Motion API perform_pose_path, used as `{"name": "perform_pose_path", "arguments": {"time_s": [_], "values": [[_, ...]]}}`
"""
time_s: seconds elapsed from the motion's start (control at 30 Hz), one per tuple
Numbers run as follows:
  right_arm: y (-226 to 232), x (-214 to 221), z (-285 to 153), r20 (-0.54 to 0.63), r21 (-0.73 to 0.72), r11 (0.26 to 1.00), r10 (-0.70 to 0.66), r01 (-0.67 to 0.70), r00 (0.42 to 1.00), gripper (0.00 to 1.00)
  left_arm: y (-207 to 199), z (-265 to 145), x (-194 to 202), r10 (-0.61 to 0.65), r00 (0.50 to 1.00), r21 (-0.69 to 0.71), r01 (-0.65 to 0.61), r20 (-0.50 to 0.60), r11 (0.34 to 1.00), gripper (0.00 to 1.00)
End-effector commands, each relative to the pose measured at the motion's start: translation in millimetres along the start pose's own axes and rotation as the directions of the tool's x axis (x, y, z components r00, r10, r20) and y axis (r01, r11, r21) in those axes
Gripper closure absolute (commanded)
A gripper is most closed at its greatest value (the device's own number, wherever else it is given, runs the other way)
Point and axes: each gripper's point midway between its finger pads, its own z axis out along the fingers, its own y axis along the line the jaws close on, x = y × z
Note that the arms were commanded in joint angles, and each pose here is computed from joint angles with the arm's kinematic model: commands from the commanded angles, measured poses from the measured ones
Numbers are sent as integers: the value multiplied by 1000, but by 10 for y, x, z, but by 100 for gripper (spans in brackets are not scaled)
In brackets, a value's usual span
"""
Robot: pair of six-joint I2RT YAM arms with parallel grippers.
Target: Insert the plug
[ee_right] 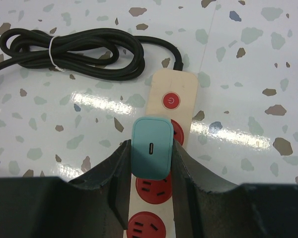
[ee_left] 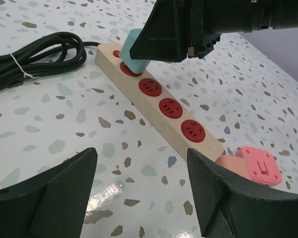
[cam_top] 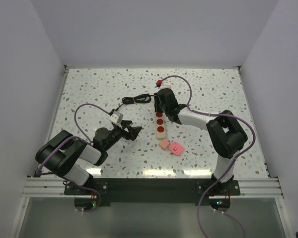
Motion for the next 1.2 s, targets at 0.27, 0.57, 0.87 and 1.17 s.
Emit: {"name": "perform_pose_path", "arguments": {"time_s": [0.27,0.57,0.87,1.17], "values": [[-525,1180,-13,-333,156,982,-53,111,941,100,-47,-36,-199,22,997,28,-24,76,999,22],[-584,1297,-19,-366,193,971,-59,138,929,100,-76,-35,-211,17,997,41,-21,81,999,22],[-657,1411,5,-385,219,962,-68,163,920,100,-96,-42,-239,16,996,52,-21,88,998,22],[-643,1613,-107,-414,225,953,-96,204,905,100,-117,-38,-219,6,996,67,-12,84,998,22]]}}
